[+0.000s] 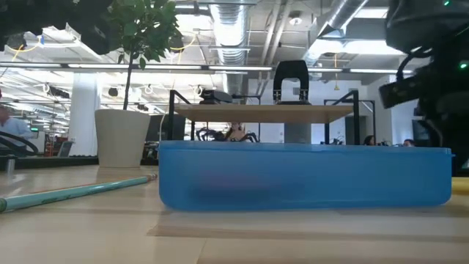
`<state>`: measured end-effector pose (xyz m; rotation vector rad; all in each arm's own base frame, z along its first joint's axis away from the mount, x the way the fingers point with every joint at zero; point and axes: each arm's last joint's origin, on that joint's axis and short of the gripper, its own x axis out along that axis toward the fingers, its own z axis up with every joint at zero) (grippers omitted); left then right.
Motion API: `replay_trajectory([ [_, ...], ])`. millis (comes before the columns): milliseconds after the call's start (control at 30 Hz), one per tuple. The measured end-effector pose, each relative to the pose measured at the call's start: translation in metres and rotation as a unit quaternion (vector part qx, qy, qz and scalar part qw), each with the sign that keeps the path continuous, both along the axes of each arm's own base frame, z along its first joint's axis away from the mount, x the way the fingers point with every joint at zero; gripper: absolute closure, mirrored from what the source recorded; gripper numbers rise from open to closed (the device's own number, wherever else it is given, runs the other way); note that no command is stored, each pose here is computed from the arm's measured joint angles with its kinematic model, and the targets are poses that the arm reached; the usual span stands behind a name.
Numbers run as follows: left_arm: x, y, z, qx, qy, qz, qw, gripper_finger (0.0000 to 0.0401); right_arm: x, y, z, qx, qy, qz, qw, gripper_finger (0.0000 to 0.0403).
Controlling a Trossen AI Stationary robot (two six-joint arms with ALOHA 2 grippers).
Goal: Pack school essentials
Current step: Put the top yellow pen into the blue supply box
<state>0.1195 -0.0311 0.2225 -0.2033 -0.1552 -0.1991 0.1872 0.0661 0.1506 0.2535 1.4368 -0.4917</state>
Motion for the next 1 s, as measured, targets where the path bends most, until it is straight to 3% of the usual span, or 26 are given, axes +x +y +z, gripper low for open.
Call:
replay_trajectory([
  [267,0.0,0.0,0.0,0.0,0.0,-0.002,1.0,0.0315,0.006,-0.016,-0.008,0.01,0.018,0.017,1.0,0.02],
  [533,0.0,0.0,0.0,0.0,0.001,-0.003,1.0,0.0315,-0.001,-0.025,-0.025,0.063,0.004,0.014,0.998,0.023],
  [1000,0.0,0.0,0.0,0.0,0.001,-0.003,1.0,0.0315,-0.002,-0.025,0.004,0.082,-0.063,0.013,0.995,0.0374],
])
